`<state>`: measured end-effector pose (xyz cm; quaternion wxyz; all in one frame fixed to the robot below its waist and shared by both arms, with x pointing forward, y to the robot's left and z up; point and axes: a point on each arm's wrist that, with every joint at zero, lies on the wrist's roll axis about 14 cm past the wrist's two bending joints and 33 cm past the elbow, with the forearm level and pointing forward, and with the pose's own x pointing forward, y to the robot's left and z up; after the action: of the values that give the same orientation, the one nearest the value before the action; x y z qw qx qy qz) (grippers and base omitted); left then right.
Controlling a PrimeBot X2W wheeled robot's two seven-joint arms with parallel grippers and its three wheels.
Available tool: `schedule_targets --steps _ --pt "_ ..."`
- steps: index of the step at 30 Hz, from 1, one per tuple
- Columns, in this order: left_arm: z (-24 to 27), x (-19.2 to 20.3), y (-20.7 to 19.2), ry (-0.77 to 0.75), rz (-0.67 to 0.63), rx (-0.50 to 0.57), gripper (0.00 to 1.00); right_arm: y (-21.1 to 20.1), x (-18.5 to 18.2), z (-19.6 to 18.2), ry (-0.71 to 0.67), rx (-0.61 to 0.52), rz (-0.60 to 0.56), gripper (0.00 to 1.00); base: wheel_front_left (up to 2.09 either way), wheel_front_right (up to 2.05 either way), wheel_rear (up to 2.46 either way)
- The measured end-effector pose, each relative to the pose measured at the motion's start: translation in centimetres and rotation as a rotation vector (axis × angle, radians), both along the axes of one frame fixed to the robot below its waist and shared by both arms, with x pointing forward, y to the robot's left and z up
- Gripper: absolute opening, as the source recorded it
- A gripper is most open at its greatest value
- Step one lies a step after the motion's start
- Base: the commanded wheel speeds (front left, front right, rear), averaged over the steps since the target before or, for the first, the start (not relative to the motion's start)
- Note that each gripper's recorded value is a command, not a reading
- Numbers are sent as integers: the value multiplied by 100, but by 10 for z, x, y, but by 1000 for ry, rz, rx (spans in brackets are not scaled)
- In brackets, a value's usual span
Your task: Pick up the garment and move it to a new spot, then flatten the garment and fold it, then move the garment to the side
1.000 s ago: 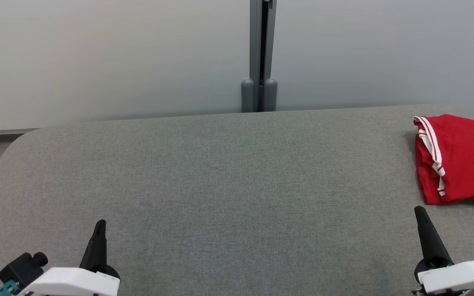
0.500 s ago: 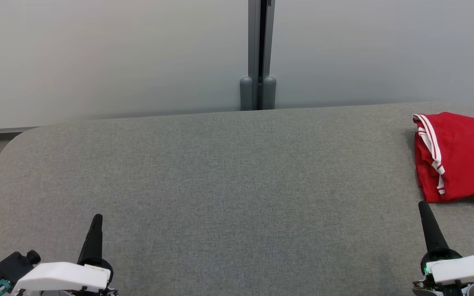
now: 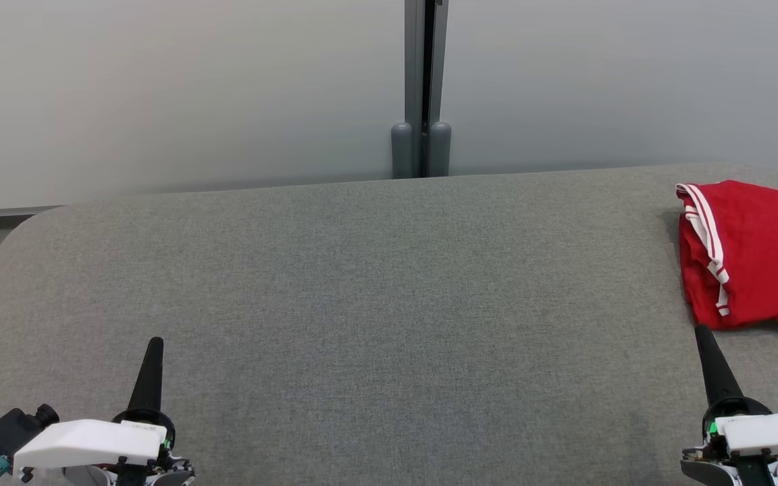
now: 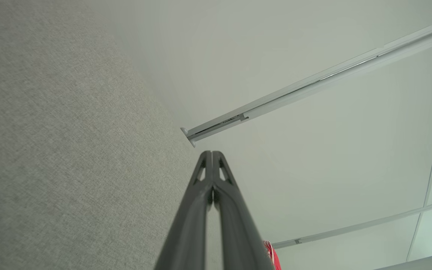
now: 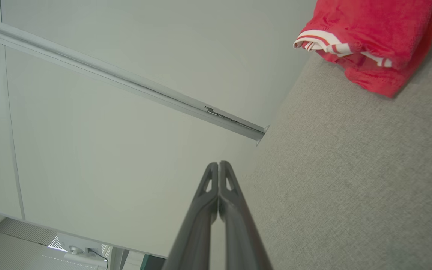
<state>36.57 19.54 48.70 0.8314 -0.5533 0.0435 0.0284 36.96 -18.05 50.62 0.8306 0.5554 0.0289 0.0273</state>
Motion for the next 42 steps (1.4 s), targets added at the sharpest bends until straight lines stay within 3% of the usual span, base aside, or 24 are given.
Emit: schedule_targets --steps 42 --pt "13 18 3 -72 21 -343 0 -17 15 -2 8 336 -71 0 0 0 0"
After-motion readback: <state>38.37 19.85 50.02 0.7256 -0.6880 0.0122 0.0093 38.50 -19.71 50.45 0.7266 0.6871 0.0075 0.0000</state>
